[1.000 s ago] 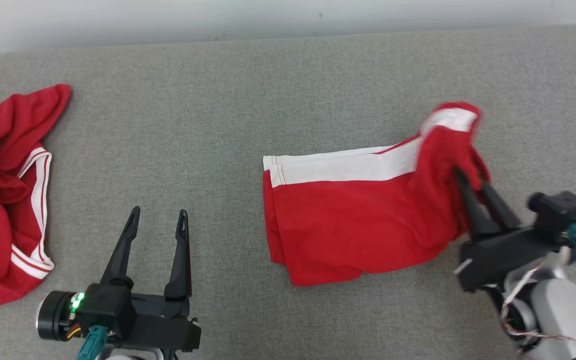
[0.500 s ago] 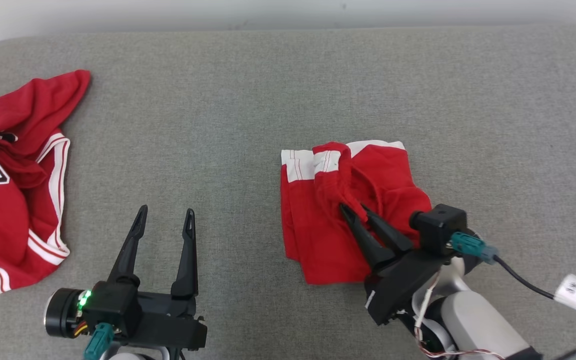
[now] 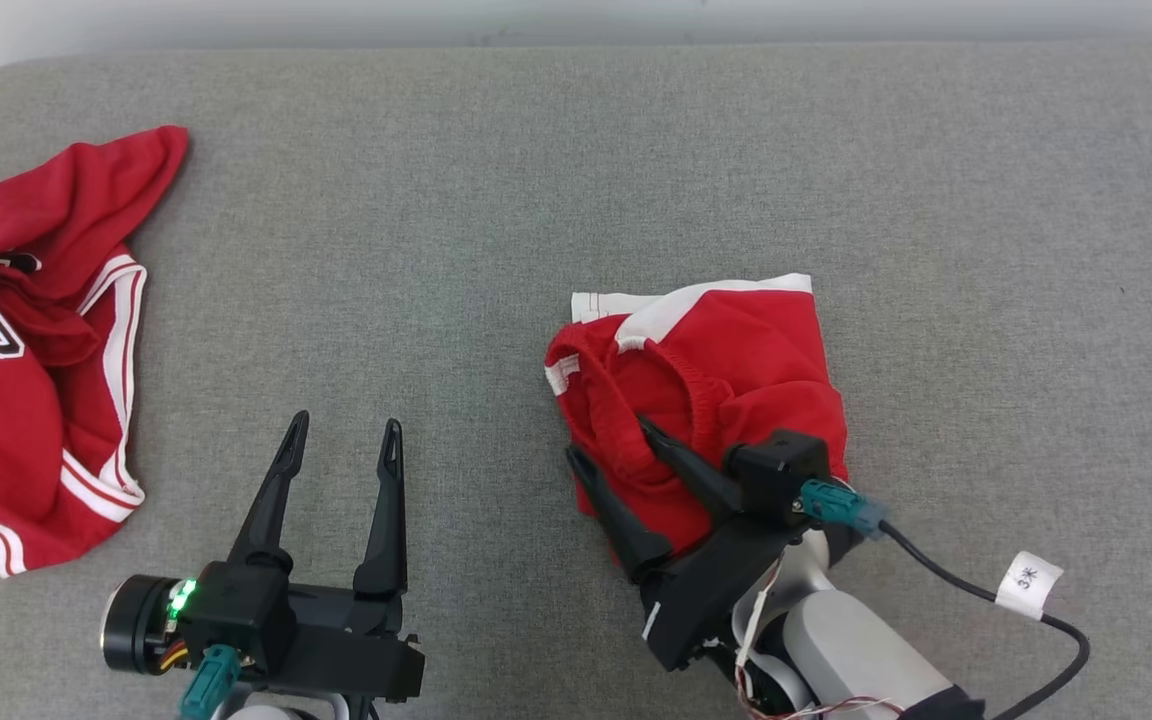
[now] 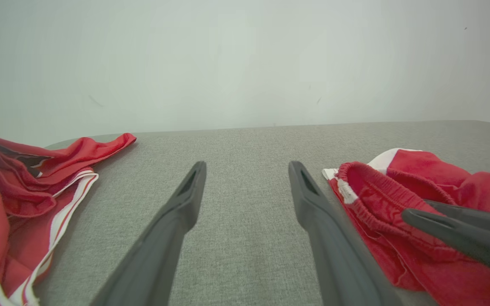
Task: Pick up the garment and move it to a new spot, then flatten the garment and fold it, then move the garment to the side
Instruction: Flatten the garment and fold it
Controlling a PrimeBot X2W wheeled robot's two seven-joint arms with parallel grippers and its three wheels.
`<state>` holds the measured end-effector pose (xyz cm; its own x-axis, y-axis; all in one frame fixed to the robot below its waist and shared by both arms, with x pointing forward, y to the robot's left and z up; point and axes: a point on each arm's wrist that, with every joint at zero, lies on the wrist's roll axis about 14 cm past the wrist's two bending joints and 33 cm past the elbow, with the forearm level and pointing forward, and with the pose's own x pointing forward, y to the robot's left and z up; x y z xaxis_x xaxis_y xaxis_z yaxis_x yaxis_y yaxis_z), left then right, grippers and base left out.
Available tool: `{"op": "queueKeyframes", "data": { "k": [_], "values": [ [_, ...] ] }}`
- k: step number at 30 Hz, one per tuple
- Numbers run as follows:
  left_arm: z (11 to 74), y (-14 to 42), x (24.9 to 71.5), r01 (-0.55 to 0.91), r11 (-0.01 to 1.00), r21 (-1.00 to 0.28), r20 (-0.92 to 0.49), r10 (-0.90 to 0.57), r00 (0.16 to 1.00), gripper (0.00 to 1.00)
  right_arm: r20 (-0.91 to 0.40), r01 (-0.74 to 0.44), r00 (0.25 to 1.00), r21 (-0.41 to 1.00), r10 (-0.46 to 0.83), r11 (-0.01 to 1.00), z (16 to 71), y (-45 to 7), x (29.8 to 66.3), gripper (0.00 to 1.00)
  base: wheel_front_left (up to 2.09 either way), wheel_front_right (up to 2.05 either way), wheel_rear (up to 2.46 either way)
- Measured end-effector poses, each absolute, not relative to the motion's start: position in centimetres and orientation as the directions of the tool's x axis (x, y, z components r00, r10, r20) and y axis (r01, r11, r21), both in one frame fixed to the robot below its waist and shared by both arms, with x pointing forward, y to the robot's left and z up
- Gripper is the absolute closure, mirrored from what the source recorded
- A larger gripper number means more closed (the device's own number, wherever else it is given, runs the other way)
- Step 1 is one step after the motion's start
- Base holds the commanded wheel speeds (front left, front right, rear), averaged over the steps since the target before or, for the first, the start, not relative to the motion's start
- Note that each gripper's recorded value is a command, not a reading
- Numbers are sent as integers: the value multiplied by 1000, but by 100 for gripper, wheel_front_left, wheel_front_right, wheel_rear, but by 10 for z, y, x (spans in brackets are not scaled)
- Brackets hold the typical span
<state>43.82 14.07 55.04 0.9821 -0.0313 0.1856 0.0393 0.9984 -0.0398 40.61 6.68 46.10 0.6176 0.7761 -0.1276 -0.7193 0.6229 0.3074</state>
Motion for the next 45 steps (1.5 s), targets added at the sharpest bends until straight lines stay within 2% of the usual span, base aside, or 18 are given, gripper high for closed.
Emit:
{"op": "queueKeyframes", "data": {
  "k": [3,9,17,25,31,45],
  "values": [
    [551,140,438,40,998,-39,188,-32,982,0,-71,-734,616,310,784,605,474,72,404,0,0,0,0],
    [557,144,437,31,999,-33,200,-24,979,0,127,-755,643,274,755,596,528,59,411,0,0,0,0],
    [565,146,432,27,999,-25,217,-21,976,0,236,-674,738,210,633,708,563,2,426,0,0,0,0],
    [577,148,426,27,1000,-14,245,-23,969,0,233,-495,856,110,462,862,572,-73,435,0,0,0,0],
    [583,151,417,18,1000,-10,252,-15,968,0,178,-367,917,30,356,930,564,-123,426,0,0,0,0],
    [593,159,405,3,1000,-11,269,0,963,0,84,-333,940,3,331,943,547,-137,388,0,0,0,0]
  ]
}}
